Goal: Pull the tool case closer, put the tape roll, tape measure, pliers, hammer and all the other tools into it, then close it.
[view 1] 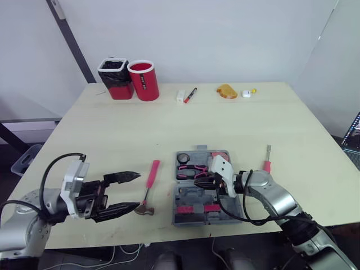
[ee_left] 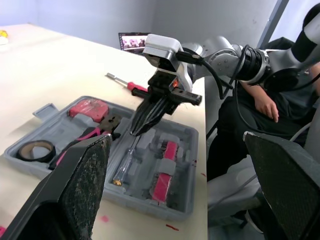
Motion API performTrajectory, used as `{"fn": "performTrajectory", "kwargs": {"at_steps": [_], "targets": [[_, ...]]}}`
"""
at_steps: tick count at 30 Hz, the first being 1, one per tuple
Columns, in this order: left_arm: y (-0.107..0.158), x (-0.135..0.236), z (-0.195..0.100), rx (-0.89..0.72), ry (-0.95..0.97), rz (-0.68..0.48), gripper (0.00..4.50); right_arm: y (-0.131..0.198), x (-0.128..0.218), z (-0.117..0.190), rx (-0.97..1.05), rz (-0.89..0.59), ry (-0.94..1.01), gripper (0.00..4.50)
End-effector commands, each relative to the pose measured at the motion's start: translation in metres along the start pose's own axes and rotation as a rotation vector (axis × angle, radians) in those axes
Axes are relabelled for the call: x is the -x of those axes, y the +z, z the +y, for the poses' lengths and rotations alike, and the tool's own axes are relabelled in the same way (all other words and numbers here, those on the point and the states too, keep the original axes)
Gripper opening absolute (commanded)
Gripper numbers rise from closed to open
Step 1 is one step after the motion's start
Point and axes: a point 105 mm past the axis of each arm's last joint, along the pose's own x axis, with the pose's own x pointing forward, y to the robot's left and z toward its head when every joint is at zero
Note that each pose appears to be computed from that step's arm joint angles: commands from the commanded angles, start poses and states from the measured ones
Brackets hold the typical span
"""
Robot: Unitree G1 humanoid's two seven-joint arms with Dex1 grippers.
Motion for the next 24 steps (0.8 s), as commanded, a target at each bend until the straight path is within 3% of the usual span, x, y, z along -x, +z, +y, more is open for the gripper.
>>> {"fn": "performTrajectory", "kwargs": {"at_steps": [1,15,24], "targets": [[0.001,0.004,-0.002,-0.024,-0.010,-0.005,4.50,0.003,-0.001,-0.002,0.043,-0.025,-0.007,0.05],[-0.007,0.009,-0.001,-0.044,0.005,0.001,4.50,-0.040,-0.004,-0.007,0.085,0.133,-0.009,0.05],[-0.013,0.009,-0.001,-0.042,0.008,-0.001,4.50,-0.104,-0.004,0.010,-0.016,0.380,0.045,0.05]]}}
